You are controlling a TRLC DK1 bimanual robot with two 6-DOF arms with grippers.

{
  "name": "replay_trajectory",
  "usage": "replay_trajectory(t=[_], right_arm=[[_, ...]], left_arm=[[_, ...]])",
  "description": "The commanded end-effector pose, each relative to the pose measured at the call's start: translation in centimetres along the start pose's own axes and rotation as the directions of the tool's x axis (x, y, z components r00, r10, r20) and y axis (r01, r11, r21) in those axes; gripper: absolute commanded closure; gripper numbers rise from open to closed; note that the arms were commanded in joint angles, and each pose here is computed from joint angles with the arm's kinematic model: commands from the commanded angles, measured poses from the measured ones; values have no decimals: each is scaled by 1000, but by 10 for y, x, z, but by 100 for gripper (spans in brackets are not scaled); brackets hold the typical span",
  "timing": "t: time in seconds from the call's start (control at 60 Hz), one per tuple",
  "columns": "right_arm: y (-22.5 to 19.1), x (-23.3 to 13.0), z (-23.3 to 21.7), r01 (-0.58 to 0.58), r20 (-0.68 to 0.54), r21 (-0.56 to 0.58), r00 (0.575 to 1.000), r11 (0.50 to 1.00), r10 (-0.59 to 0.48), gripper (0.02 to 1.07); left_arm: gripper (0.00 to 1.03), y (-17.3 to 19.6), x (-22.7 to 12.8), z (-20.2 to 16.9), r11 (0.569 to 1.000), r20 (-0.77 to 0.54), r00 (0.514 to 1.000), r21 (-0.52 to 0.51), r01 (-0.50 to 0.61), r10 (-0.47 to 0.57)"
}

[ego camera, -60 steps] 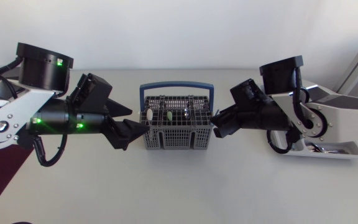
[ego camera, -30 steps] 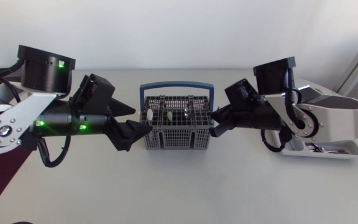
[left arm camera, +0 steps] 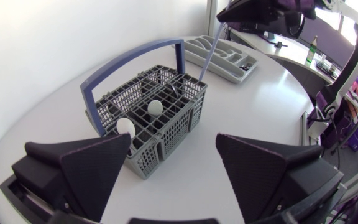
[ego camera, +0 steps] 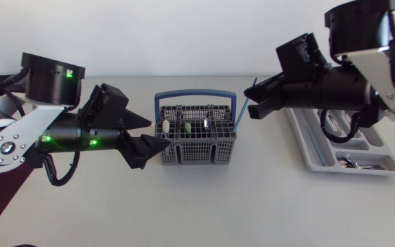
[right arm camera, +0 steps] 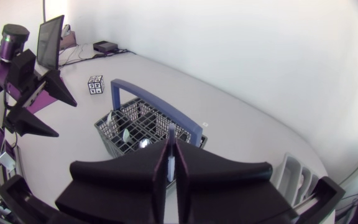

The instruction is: Transfer all utensils from the basket to the drawer tray.

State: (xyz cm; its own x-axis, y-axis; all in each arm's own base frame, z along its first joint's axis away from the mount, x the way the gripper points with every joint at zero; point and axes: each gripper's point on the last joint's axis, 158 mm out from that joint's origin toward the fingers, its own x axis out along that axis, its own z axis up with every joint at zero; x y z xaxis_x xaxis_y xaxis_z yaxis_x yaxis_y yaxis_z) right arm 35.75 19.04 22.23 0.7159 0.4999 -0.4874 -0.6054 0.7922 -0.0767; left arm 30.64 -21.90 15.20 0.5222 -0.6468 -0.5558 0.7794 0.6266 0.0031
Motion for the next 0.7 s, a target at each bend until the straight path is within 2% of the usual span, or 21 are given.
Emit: replay_trajectory(t=[0.0, 0.167, 0.333, 0.467, 0.683], right_arm=[[0, -23, 24, 9, 52, -15, 999, 1000, -8, 101], [-2, -54, 34, 15, 63, -11, 998, 1000, -14, 101], [-34, -75, 20, 63, -4, 63, 998, 996, -63, 101], [-76, -75, -18, 139, -132, 98, 983, 985, -125, 102], [-152, -73, -80, 267, -307, 182, 930, 946, -203, 101]], left_arm=[[8, -5, 5, -9, 1000, -23, 1000, 20, 12, -12], [8, -5, 5, -8, 1000, -23, 1000, 23, 10, -9], [8, 0, 7, -11, 1000, -43, 999, 16, -5, 5], [8, 1, 9, -13, 1000, -61, 998, 8, -1, 1], [8, 0, 12, -8, 1000, -63, 998, 15, 2, -1]])
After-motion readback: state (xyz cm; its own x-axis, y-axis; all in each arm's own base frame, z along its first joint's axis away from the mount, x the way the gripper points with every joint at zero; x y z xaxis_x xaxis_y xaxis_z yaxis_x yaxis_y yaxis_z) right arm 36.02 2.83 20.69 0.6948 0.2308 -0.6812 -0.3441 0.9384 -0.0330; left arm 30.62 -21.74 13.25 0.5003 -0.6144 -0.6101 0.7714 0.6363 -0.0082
